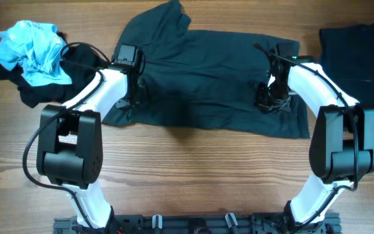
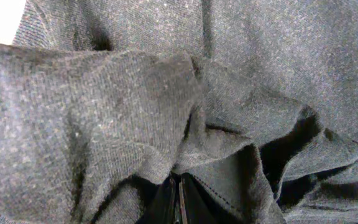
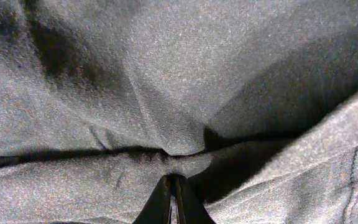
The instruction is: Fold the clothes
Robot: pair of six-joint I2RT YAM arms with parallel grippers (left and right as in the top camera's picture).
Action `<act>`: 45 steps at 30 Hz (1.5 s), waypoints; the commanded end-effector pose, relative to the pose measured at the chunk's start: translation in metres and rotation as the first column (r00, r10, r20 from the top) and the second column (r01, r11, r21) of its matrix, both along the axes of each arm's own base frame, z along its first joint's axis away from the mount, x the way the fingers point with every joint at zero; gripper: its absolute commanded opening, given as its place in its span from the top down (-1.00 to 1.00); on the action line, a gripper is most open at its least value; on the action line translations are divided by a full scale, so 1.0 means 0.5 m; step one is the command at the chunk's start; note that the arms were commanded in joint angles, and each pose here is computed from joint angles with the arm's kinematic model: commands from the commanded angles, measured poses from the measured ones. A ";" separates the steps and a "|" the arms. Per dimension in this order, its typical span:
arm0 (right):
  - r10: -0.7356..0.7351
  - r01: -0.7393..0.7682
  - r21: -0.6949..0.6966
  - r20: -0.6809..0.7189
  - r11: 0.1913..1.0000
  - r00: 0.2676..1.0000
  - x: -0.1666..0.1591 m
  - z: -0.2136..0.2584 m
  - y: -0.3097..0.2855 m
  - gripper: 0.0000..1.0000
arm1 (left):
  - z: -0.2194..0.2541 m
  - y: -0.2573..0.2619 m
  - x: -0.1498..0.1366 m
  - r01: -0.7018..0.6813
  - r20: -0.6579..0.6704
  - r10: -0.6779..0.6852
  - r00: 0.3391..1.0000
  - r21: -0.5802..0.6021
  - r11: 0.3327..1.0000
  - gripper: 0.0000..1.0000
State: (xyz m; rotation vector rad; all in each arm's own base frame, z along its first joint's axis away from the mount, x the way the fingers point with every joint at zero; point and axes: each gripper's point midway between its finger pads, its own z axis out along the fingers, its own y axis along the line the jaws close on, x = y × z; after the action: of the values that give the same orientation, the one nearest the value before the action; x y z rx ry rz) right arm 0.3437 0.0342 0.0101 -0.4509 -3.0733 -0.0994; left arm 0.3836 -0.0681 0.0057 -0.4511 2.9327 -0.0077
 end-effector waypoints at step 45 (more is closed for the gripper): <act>-0.261 0.316 0.085 -0.386 0.945 0.885 -0.344 -0.168 0.055 0.91 | -0.240 -0.075 -0.565 -0.467 -0.560 0.372 0.741 -0.031 0.884 0.92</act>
State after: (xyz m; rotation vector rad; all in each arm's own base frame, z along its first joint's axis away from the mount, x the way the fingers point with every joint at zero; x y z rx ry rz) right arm 0.2801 0.0425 -0.0136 -0.9512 -2.9261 -0.3168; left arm 0.3239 -0.0707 -0.0165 -1.0470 2.4694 -0.0498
